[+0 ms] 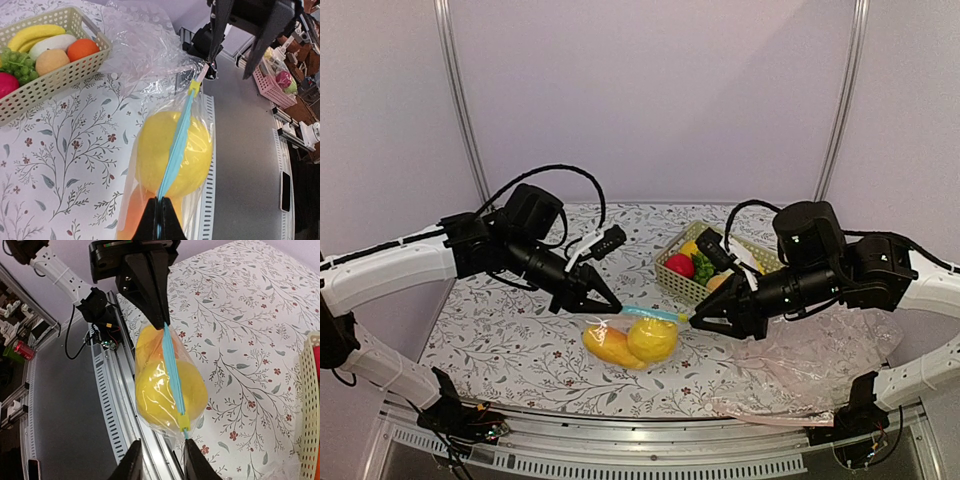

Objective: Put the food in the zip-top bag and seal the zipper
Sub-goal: Zip the zipper on the zipper food storage bag, then place the zipper food storage bag at the center of the board.

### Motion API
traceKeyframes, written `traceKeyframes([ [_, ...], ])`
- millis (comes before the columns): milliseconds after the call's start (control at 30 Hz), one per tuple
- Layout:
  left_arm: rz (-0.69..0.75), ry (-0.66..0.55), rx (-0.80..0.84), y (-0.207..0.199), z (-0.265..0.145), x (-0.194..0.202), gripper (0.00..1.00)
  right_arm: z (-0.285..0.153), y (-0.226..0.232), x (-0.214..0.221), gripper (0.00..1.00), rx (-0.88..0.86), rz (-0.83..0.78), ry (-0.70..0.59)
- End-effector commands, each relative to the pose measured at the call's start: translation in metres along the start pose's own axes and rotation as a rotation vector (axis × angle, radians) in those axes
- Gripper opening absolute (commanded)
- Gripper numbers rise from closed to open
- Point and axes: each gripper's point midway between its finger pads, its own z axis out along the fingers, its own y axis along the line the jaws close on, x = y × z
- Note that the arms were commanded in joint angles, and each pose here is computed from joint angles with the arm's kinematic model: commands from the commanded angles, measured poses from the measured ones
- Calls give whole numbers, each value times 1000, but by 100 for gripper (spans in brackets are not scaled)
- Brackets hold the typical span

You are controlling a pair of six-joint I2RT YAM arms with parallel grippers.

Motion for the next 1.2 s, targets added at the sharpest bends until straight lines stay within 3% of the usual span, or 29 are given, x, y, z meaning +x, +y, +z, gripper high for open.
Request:
traceKeyframes([
  [0, -95, 3, -30, 16, -1, 13, 0, -10, -8, 8, 46, 45, 18, 9],
  [100, -130, -17, 4, 15, 6, 13, 0, -11, -20, 5, 65, 115, 27, -11],
  [200, -154, -35, 16, 15, 9, 13, 0, -16, -39, 3, 74, 217, 49, -39],
  [433, -307, -57, -60, 47, 29, 27, 0, -38, -105, 5, 82, 505, 198, -120],
  [700, -448, -83, -130, 87, 58, 44, 5, -60, -145, 10, 86, 661, 331, -219],
  [933, -485, -108, -268, 124, 53, 53, 26, -70, -162, 16, 87, 734, 378, -236],
  [1167, -505, -203, -378, 156, 30, 50, 62, -75, -171, 22, 88, 767, 414, -238],
])
